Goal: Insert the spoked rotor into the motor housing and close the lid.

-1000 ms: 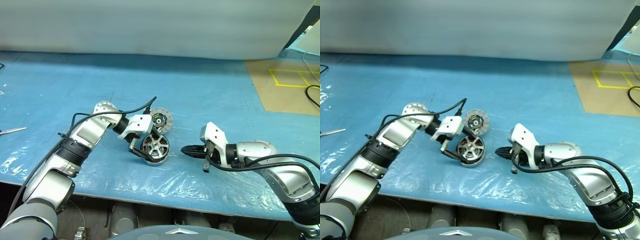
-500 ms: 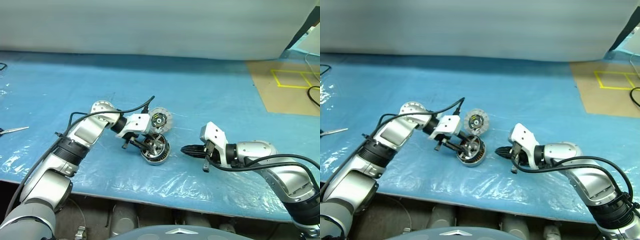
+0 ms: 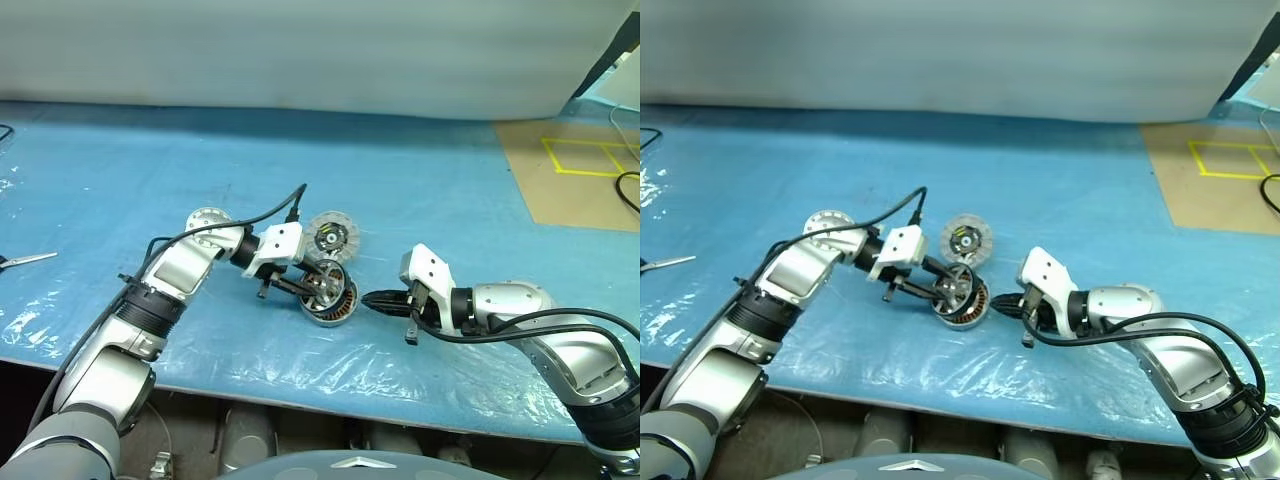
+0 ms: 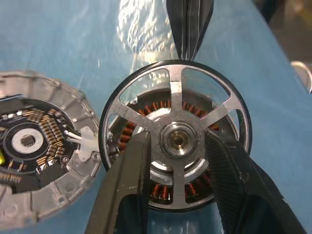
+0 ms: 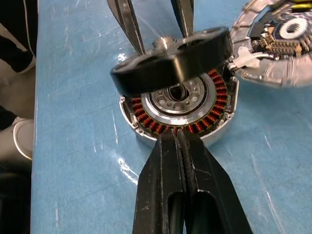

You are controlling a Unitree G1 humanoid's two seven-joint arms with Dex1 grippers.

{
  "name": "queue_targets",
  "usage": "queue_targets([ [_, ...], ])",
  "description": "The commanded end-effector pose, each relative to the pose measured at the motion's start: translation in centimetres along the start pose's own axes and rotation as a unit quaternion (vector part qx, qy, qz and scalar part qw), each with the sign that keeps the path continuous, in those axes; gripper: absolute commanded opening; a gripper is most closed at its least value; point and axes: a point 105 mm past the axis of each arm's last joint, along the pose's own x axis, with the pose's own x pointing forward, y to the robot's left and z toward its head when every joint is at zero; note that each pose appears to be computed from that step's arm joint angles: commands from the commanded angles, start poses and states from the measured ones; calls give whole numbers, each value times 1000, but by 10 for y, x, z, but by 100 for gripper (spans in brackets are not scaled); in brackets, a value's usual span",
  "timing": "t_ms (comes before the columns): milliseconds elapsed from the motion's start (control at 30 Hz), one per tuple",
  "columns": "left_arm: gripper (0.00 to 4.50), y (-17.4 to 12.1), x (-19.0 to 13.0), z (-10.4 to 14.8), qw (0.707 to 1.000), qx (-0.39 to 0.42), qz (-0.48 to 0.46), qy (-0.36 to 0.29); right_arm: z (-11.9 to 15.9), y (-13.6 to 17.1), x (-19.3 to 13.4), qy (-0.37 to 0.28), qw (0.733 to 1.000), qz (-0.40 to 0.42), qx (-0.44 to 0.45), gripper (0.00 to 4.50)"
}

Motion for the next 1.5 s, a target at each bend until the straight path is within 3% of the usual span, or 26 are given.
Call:
queue_targets([
  [33,139,1,-19,14,1000,11,20,-20,12,4,-4,-18,1000,7,-19,0],
  [267,139,-7,-32,16,1000,-5,17,-16,19,1,-3,-31,999,14,-20,0],
  [400,139,-5,-46,26,996,-26,64,-63,43,-6,5,-67,997,31,-13,0],
  [500,139,-4,-56,26,989,-41,114,-88,41,-7,20,-58,997,51,-15,0],
  [700,139,-7,-72,18,962,-75,222,-141,36,-7,36,-52,996,77,-17,0],
  [1033,139,-51,-85,2,913,-183,298,-212,32,-8,44,-64,992,108,27,0],
  [1267,139,-70,-84,-23,910,-229,297,-178,37,-6,55,-81,990,110,44,0],
  [1500,139,-68,-84,-26,907,-229,308,-175,23,-13,66,-70,991,94,65,0],
])
